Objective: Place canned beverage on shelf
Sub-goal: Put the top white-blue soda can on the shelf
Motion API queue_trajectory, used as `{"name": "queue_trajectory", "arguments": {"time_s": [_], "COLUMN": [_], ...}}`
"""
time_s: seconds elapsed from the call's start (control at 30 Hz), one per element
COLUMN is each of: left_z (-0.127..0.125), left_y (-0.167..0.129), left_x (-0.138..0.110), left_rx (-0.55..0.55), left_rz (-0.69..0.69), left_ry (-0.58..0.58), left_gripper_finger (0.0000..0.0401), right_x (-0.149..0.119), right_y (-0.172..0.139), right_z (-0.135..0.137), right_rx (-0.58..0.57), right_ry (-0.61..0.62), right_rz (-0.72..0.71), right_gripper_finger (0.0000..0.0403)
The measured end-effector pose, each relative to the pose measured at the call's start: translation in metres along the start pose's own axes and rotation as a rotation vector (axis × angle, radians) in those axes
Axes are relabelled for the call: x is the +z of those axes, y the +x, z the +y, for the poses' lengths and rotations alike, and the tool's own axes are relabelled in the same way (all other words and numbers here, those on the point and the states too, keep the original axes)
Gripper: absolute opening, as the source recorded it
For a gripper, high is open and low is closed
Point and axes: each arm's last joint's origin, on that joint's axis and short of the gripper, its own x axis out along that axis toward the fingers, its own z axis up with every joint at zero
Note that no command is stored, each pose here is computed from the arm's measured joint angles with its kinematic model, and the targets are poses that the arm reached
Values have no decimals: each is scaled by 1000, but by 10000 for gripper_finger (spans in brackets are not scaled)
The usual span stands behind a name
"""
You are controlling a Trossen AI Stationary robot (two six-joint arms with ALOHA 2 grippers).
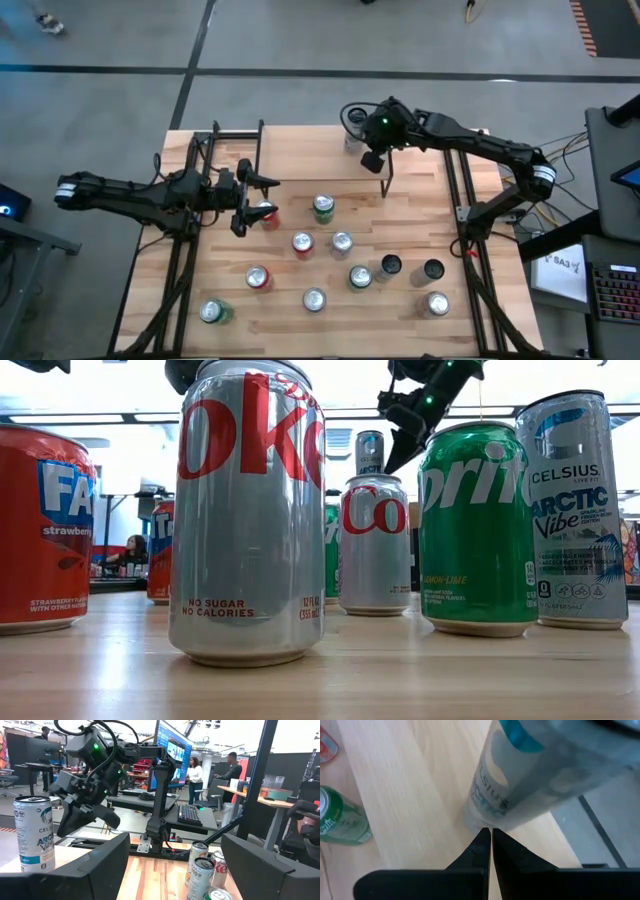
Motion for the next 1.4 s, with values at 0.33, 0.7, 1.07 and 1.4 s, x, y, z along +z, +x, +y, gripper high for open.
{"name": "queue_trajectory", "arguments": {"time_s": [0.33,0.7,1.07,1.4], "left_z": [0,0,0,0], "left_y": [0,0,9,15], "left_x": [0,0,-7,-9], "left_rx": [1,2,13,11], "left_rz": [0,0,27,6], "left_ry": [0,0,-5,29], "left_gripper_finger": [299,299,299,299], "right_x": [0,2,-6,12], "right_y": [3,4,-10,-5], "right_z": [-24,-16,-11,11], "right_rx": [-124,-27,11,151], "right_ry": [27,35,73,39], "right_rz": [-17,-42,24,-130], "right_gripper_finger": [9,9,9,9]}}
